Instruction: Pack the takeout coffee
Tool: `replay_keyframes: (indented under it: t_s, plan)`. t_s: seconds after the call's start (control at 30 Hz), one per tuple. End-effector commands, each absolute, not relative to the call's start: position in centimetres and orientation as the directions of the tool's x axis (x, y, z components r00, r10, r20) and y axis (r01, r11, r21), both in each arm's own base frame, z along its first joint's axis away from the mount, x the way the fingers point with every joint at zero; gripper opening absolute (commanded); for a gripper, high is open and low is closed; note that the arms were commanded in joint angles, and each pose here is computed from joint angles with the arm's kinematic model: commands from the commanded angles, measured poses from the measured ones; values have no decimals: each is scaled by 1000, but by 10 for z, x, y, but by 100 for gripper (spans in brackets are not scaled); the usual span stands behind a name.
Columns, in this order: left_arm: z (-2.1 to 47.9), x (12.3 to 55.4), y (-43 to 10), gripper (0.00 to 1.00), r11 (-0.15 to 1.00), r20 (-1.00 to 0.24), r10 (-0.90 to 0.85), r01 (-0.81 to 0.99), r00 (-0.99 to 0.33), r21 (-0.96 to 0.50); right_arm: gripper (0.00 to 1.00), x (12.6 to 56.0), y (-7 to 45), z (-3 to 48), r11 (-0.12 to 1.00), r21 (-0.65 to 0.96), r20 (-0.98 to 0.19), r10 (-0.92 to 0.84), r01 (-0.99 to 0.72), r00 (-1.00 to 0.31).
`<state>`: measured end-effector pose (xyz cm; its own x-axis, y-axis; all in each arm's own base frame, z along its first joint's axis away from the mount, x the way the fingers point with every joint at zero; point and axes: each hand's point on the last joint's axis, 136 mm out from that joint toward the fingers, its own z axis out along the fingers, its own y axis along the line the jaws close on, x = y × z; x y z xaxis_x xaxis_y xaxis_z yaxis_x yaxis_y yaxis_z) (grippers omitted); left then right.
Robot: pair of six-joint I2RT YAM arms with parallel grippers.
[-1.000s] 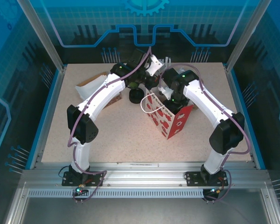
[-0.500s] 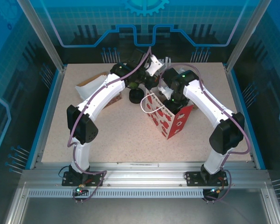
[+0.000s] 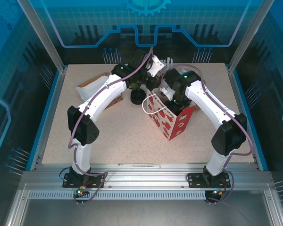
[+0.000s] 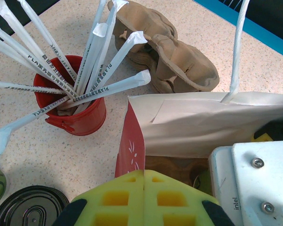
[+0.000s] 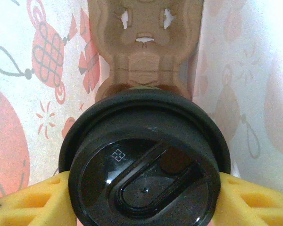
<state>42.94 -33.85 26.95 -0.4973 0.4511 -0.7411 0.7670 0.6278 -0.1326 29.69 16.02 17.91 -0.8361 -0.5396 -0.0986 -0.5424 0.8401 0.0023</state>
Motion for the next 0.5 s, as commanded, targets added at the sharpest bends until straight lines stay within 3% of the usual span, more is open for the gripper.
replay_keyframes:
  t_s: [0.0,0.47]
  plan:
    - [271,422,-332,3,638,-728,459,759,-508,-127,35,294,157,187,845,6,-113,-531,-535,-840]
    - [271,423,-331,3,641,-730,461,758,-506,-120,34,286,154,196,837,-13,-109,-545,-547,-831]
